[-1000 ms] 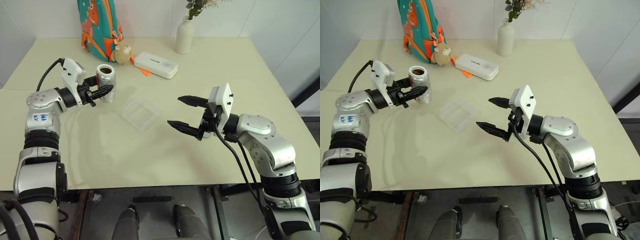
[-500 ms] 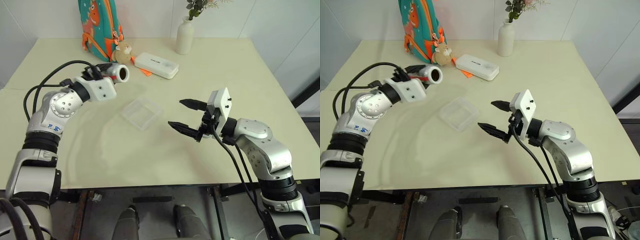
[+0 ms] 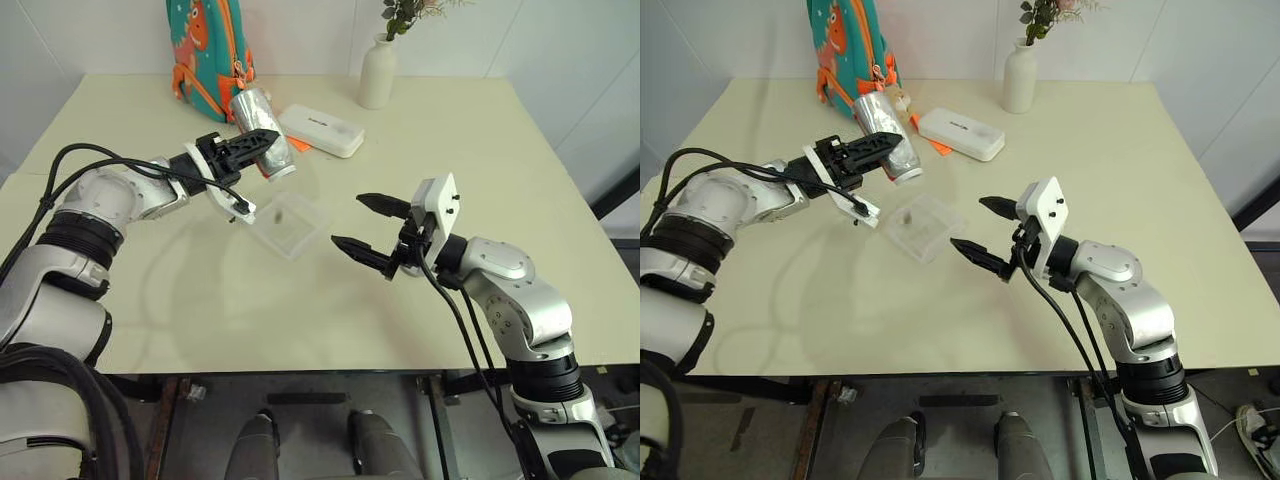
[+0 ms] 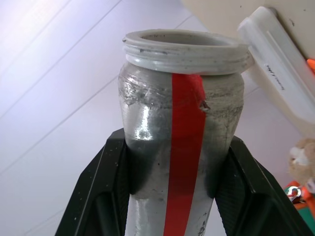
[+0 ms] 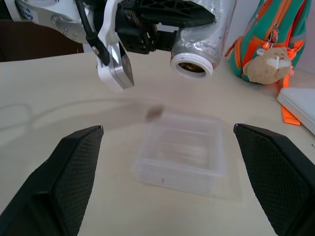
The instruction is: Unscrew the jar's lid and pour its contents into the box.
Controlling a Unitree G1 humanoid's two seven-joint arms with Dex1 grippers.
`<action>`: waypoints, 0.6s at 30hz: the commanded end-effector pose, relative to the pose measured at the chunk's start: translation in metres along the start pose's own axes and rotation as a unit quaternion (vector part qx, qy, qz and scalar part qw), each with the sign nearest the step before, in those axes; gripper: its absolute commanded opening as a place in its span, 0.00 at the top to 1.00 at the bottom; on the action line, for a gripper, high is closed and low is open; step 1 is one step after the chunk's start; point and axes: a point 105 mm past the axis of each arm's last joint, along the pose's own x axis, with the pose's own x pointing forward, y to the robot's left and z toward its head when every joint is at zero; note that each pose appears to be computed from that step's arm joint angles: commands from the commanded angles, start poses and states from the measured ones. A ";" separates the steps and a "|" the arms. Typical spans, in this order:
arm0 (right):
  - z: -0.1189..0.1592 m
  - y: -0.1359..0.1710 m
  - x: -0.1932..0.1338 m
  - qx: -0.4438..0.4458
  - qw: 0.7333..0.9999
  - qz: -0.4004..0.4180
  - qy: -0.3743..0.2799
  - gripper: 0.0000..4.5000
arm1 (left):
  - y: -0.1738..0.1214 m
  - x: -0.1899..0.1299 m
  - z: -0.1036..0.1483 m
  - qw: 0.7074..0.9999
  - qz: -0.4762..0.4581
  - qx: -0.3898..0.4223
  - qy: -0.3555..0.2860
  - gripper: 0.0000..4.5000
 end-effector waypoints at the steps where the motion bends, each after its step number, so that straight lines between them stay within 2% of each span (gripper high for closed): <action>1: 0.015 0.002 -0.002 -0.010 0.999 -0.012 -0.035 0.01 | 0.009 0.008 -0.009 0.998 0.036 0.046 0.016 0.58; 12: 0.017 0.003 -0.006 -0.002 0.999 -0.027 -0.045 0.01 | 0.005 0.002 -0.016 0.998 0.036 0.024 0.039 0.58; 16: 0.016 0.002 -0.008 -0.003 0.999 -0.030 -0.043 0.01 | 0.010 -0.006 -0.026 0.997 0.038 -0.044 0.057 0.58; 18: 0.016 0.001 -0.008 -0.002 0.999 -0.030 -0.042 0.01 | 0.011 -0.010 -0.032 0.991 0.038 -0.106 0.078 0.58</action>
